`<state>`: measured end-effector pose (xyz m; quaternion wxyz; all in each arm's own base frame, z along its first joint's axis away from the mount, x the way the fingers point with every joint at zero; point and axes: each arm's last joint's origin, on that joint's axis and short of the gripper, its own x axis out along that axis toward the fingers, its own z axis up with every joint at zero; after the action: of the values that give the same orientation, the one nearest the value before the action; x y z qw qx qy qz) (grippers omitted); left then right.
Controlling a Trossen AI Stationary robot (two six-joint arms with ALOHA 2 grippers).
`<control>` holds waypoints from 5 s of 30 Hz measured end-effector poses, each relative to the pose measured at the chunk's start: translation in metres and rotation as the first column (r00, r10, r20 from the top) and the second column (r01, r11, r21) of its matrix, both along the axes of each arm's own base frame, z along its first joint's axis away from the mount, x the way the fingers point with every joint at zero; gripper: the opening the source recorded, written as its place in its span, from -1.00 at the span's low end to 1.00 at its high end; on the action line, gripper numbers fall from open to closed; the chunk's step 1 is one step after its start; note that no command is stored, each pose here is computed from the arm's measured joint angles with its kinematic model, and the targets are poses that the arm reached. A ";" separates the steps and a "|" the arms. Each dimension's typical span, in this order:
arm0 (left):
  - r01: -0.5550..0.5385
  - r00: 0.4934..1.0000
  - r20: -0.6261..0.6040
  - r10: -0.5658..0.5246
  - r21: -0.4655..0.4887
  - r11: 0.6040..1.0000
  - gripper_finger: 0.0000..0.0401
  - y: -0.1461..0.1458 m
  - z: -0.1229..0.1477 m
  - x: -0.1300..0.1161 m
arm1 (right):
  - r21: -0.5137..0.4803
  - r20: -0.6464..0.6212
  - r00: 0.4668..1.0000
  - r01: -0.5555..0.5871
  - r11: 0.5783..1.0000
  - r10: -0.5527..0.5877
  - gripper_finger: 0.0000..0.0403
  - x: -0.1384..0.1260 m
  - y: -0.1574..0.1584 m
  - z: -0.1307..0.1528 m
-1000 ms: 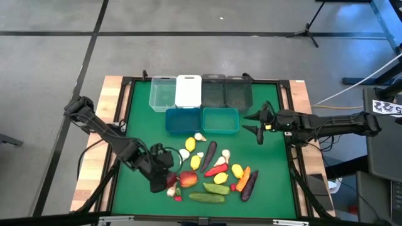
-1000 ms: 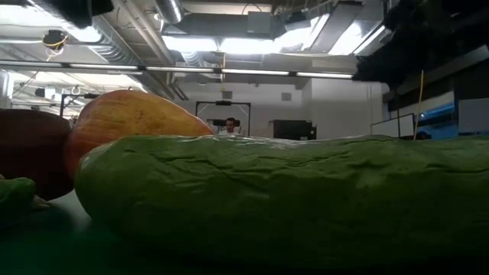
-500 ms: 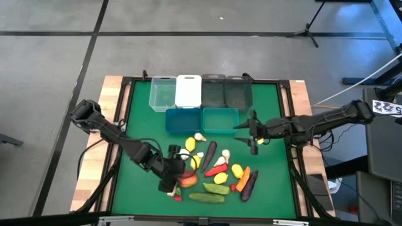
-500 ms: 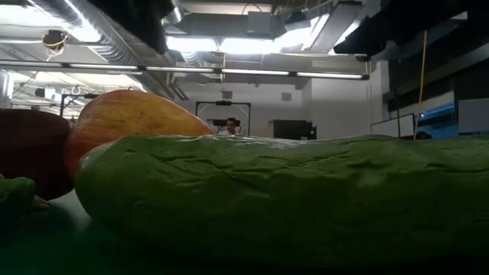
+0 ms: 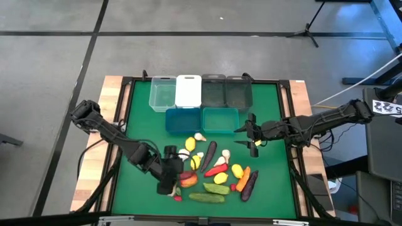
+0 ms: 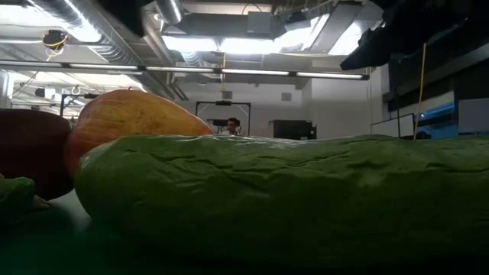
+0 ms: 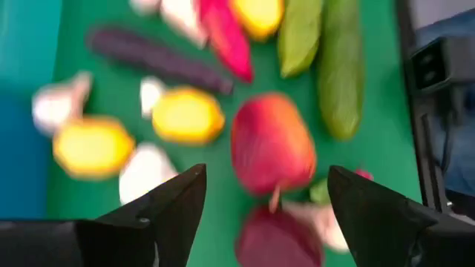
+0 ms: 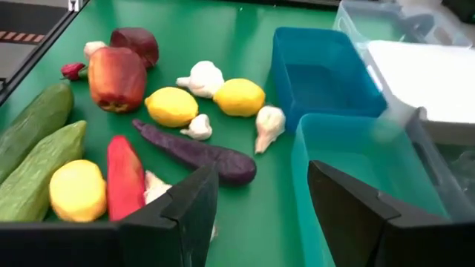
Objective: Sort produce into baskets
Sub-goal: Put the apple into the white bin
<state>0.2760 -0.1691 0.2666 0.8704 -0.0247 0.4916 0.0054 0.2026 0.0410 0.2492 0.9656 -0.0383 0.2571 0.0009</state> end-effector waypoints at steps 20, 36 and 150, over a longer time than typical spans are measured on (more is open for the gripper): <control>-0.380 0.906 -0.175 0.384 0.062 0.923 0.38 -0.028 -0.060 -0.006 | 0.012 -0.019 1.000 0.010 1.000 -0.010 0.04 -0.001 0.000 -0.002; -0.425 0.886 -0.223 0.406 -0.040 0.904 0.38 -0.032 -0.061 -0.003 | 0.018 -0.042 0.999 0.017 1.000 -0.016 0.04 -0.002 -0.001 -0.004; -0.700 0.694 0.448 0.563 0.235 0.675 0.13 0.259 0.053 -0.019 | 0.000 -0.088 0.994 0.071 0.997 -0.071 0.04 -0.005 -0.003 -0.008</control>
<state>0.2566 0.0902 0.3198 0.8699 -0.0236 0.2825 0.4037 0.1975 0.0383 0.2412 0.9528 -0.0275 0.3007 -0.0312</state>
